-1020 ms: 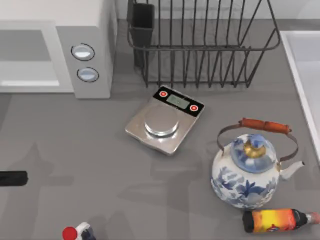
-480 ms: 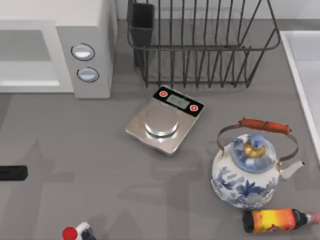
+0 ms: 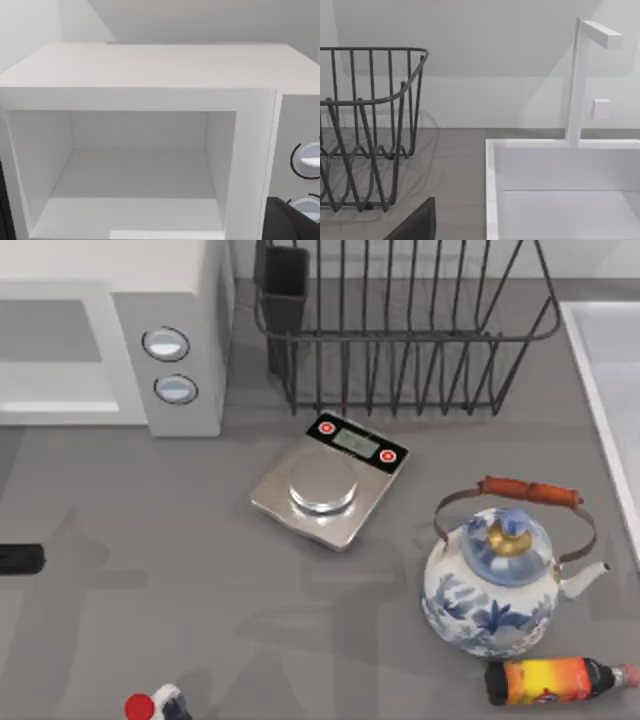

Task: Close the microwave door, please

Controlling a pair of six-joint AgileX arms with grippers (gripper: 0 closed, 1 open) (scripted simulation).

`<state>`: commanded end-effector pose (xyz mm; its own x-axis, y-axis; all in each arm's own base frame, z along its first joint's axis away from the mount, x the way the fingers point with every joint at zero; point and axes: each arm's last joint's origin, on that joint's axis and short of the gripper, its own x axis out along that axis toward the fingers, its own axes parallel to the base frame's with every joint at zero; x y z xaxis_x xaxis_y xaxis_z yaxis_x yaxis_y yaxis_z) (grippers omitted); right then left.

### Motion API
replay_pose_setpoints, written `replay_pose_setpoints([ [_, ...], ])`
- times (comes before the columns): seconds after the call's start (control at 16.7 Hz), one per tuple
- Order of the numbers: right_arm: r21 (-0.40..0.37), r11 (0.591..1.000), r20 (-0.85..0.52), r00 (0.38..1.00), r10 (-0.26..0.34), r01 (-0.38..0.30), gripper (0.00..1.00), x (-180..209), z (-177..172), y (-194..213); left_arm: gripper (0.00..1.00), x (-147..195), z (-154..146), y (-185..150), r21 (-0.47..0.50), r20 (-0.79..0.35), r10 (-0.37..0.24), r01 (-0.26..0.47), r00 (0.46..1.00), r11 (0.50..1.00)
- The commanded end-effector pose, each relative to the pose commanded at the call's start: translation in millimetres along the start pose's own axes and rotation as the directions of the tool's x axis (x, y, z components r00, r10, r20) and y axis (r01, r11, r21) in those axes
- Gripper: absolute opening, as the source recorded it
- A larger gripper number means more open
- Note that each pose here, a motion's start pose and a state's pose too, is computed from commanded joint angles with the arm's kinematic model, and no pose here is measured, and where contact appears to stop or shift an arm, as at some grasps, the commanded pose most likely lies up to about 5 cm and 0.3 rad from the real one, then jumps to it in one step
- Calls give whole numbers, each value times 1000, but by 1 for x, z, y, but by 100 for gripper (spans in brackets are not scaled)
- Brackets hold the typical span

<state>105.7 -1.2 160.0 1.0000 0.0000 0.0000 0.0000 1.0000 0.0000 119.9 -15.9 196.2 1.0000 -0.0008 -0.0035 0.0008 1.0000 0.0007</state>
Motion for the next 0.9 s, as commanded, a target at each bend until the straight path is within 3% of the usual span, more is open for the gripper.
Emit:
replay_pose_setpoints([
  [0.72,0,1000,0,1000,0,0,100,0,0,0,0,-7,0,-13,1,-2,1,-1,1000,1000],
  [0.9,0,1000,0,1000,0,0,100,0,0,0,0,-2,12,-8,73,-42,17,-14,999,997],
])
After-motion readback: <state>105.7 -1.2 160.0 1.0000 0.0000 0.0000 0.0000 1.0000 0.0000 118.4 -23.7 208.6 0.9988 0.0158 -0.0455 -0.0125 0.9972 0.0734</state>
